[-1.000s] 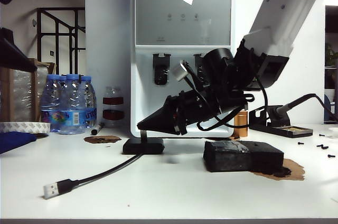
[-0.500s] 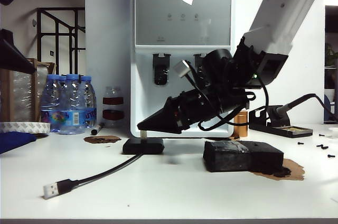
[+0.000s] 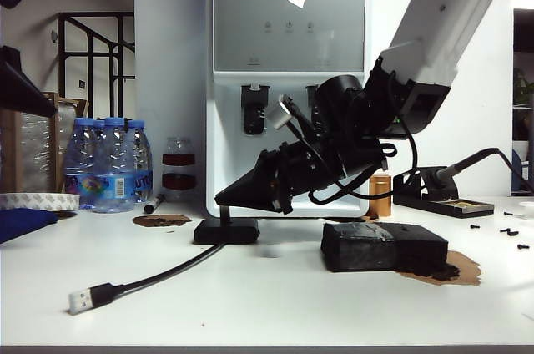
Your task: Take the USB flash drive out of the black sponge and insert it into the slot on top of the black USB adpator box.
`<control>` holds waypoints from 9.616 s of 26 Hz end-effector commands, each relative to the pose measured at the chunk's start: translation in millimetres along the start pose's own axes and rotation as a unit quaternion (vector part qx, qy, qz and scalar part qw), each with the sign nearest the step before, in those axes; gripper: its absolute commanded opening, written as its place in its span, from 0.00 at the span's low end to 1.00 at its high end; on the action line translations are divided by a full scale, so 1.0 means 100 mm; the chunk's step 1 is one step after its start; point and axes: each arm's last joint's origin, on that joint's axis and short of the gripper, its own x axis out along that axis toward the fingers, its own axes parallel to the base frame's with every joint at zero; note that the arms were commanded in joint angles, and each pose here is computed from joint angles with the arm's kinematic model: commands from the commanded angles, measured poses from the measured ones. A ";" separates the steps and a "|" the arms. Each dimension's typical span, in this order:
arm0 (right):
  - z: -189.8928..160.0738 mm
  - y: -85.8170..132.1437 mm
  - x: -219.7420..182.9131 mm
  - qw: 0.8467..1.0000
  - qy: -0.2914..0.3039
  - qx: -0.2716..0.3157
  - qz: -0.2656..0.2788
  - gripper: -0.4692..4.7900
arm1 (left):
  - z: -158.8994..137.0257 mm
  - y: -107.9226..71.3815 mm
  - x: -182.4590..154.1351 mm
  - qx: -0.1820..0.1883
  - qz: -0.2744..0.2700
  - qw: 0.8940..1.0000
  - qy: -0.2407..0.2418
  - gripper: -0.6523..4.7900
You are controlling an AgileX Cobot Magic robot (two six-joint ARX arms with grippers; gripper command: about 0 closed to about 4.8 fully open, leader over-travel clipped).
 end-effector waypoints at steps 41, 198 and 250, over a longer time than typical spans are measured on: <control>-0.14 0.02 -0.13 0.998 0.039 0.036 0.024 0.08 | 0.01 0.00 -0.01 0.007 0.001 1.000 -0.003 0.11; 1.04 -0.04 -1.08 0.980 0.112 0.160 -0.027 0.38 | 0.00 -0.06 0.14 -0.095 -0.047 0.993 0.044 0.11; 1.95 3.32 -3.41 0.869 -0.072 0.299 -0.387 0.08 | 1.49 -2.24 -1.43 -0.179 0.453 0.870 -0.077 0.11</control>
